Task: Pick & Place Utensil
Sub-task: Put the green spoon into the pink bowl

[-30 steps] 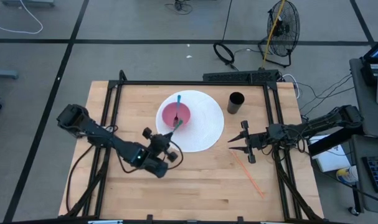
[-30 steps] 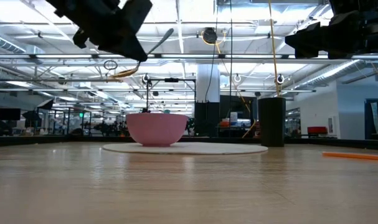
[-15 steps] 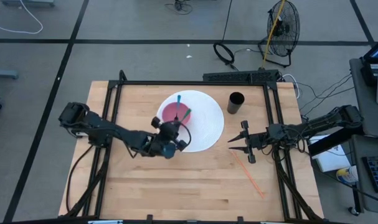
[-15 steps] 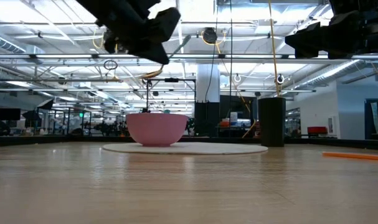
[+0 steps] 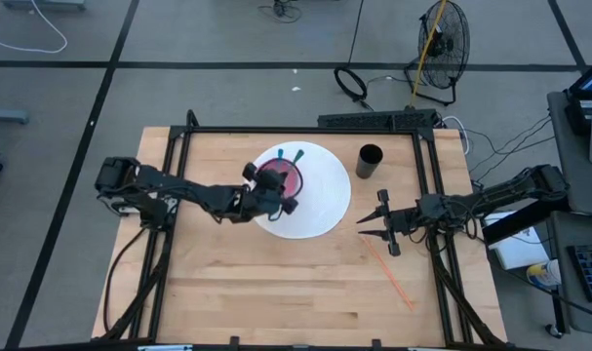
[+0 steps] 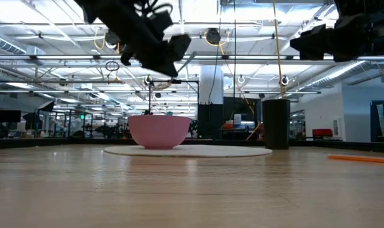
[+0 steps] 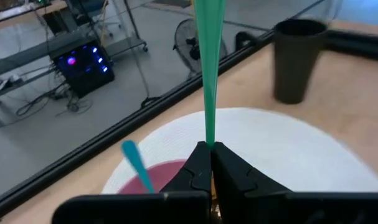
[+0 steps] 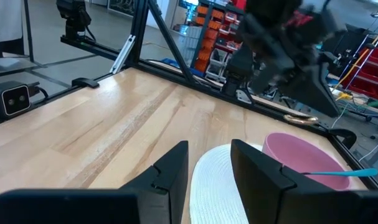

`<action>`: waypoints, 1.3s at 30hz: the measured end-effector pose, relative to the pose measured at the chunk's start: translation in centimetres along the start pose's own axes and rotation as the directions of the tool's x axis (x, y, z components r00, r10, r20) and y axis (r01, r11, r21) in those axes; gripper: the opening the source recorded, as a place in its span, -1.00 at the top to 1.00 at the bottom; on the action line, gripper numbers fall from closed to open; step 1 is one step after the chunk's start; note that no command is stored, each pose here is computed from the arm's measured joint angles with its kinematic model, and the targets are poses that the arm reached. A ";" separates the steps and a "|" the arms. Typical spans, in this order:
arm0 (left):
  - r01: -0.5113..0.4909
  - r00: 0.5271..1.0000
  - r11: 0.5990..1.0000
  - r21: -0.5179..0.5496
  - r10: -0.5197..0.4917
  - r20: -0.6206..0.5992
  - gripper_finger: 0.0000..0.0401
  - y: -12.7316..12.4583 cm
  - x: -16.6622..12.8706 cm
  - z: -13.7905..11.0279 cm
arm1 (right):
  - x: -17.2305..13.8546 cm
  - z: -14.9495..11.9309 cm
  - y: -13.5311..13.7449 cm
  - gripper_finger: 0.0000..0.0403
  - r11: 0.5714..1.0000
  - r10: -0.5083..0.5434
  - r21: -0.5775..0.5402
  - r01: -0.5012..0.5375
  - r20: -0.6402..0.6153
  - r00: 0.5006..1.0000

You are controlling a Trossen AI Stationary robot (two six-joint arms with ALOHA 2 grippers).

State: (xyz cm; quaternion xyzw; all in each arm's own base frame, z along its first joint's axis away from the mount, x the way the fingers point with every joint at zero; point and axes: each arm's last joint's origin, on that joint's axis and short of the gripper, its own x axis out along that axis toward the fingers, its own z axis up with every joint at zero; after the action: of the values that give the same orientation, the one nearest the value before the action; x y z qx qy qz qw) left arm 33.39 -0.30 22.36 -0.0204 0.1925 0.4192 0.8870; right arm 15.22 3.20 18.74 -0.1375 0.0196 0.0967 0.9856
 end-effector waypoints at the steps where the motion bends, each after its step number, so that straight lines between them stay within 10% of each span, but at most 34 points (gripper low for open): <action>1: -0.012 1.000 1.000 -0.003 0.012 -0.004 1.00 0.4 0.4 -0.3 | 0.0 0.0 0.0 0.42 1.000 0.001 0.000 -0.001 -0.003 1.000; 17: 0.085 0.994 0.965 -0.250 -0.066 0.085 1.00 8.7 2.4 -3.4 | 0.0 0.0 0.0 0.42 1.000 -0.001 -0.008 0.001 0.001 1.000; 39: 0.039 0.999 0.869 -0.494 -0.024 0.036 1.00 7.4 6.0 -7.2 | 0.0 0.0 0.0 0.42 1.000 -0.002 -0.008 0.002 0.003 1.000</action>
State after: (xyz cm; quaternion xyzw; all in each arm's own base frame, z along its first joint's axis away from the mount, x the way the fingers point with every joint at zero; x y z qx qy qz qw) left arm 28.96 7.50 14.48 -0.2437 0.0656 0.4404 0.8616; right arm 15.22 3.19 18.78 -0.1410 0.0174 0.0962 0.9852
